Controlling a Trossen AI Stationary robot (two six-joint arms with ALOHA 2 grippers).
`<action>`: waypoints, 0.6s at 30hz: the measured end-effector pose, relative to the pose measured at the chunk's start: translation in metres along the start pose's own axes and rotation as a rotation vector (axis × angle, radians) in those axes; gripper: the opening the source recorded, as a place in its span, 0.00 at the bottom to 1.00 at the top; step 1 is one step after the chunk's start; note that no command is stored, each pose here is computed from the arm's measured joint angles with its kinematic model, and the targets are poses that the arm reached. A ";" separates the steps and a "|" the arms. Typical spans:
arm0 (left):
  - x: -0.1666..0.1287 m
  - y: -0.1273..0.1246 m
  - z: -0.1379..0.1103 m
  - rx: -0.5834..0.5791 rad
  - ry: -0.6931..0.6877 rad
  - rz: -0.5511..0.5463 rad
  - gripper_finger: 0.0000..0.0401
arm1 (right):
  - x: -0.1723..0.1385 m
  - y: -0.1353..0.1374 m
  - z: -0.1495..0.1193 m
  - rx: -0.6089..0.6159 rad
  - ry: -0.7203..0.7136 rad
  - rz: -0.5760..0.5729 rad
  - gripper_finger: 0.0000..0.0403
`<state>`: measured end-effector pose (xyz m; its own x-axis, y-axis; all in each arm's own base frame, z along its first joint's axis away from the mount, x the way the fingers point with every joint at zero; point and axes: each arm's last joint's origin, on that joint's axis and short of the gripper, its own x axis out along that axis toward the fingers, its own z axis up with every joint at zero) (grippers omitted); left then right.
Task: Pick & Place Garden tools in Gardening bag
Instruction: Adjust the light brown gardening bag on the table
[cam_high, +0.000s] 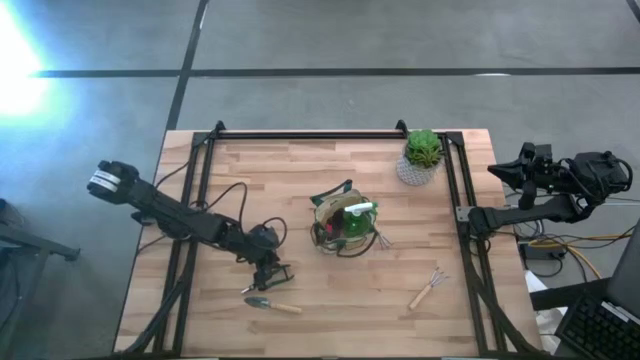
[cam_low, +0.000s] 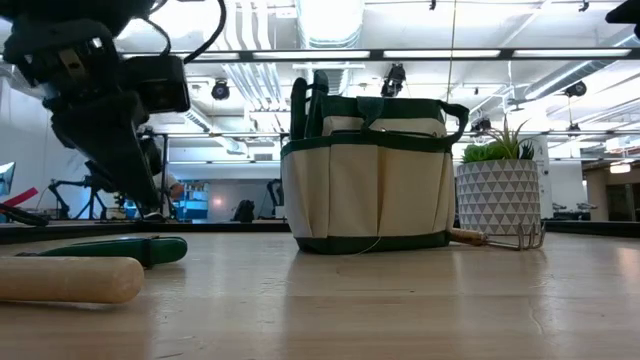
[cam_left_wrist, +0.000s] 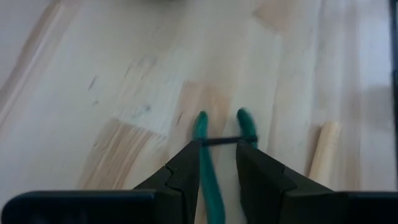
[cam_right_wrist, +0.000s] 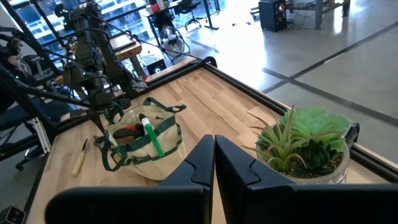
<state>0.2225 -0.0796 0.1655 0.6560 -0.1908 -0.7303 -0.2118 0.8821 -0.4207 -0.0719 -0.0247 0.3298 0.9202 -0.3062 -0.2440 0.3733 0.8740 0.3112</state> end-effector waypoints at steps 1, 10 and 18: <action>0.000 -0.001 0.001 0.001 -0.006 -0.006 0.26 | 0.000 0.000 0.000 0.000 0.000 0.000 0.02; -0.001 -0.003 0.004 0.002 -0.020 0.000 0.26 | 0.000 0.000 0.000 0.000 0.000 0.000 0.02; -0.001 -0.003 0.006 -0.001 -0.046 0.009 0.26 | 0.000 0.000 0.000 0.000 0.000 0.000 0.02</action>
<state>0.2265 -0.0793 0.1705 0.6865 -0.1627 -0.7087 -0.2189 0.8832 -0.4149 -0.0719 -0.0246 0.3298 0.9201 -0.3064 -0.2440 0.3735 0.8739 0.3112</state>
